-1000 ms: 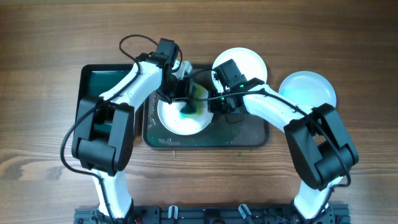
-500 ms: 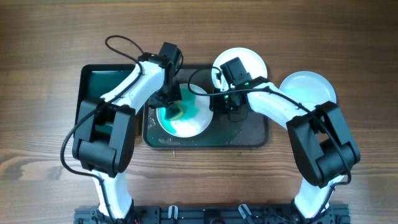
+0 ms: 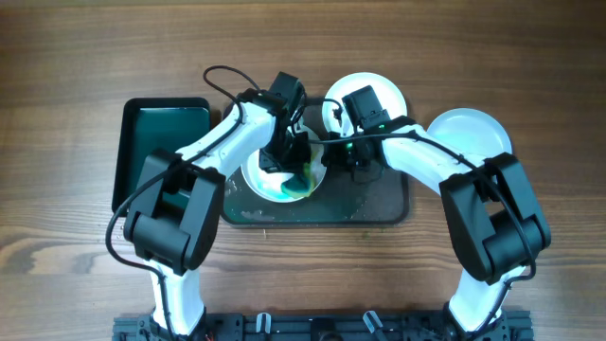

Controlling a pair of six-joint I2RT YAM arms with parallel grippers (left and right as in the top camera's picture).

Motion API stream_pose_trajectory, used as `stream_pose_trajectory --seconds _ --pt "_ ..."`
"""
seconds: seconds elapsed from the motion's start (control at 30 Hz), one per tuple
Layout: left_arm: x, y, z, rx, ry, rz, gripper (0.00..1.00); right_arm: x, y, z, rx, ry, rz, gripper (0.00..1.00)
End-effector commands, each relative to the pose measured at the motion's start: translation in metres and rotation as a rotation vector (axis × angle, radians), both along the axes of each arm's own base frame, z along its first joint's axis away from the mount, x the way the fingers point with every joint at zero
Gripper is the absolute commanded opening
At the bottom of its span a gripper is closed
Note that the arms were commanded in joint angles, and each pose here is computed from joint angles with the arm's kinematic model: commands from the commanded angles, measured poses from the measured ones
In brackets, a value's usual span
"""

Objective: Clean dirty plates on tray and stack at the side
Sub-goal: 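Scrub the second plate with the sponge while the right gripper holds it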

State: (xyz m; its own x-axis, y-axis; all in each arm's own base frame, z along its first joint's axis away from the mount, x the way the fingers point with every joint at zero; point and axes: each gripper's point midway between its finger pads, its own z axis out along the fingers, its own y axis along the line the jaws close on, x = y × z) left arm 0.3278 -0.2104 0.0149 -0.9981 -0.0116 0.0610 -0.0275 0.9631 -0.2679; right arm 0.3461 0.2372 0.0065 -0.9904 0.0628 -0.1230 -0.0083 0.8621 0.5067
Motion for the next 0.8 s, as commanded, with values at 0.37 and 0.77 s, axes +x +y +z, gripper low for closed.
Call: stream_pose_trajectory --seconds 0.37,0.77 --pt "0.057 0.13 0.016 0.734 -0.39 0.358 0.04 -0.008 -0.002 -0.011 -0.005 0.035 0.004 0.04" --pt "-0.014 -0.033 0.008 -0.225 0.003 -0.229 0.04 -0.009 0.0 -0.01 0.002 0.039 0.008 0.04"
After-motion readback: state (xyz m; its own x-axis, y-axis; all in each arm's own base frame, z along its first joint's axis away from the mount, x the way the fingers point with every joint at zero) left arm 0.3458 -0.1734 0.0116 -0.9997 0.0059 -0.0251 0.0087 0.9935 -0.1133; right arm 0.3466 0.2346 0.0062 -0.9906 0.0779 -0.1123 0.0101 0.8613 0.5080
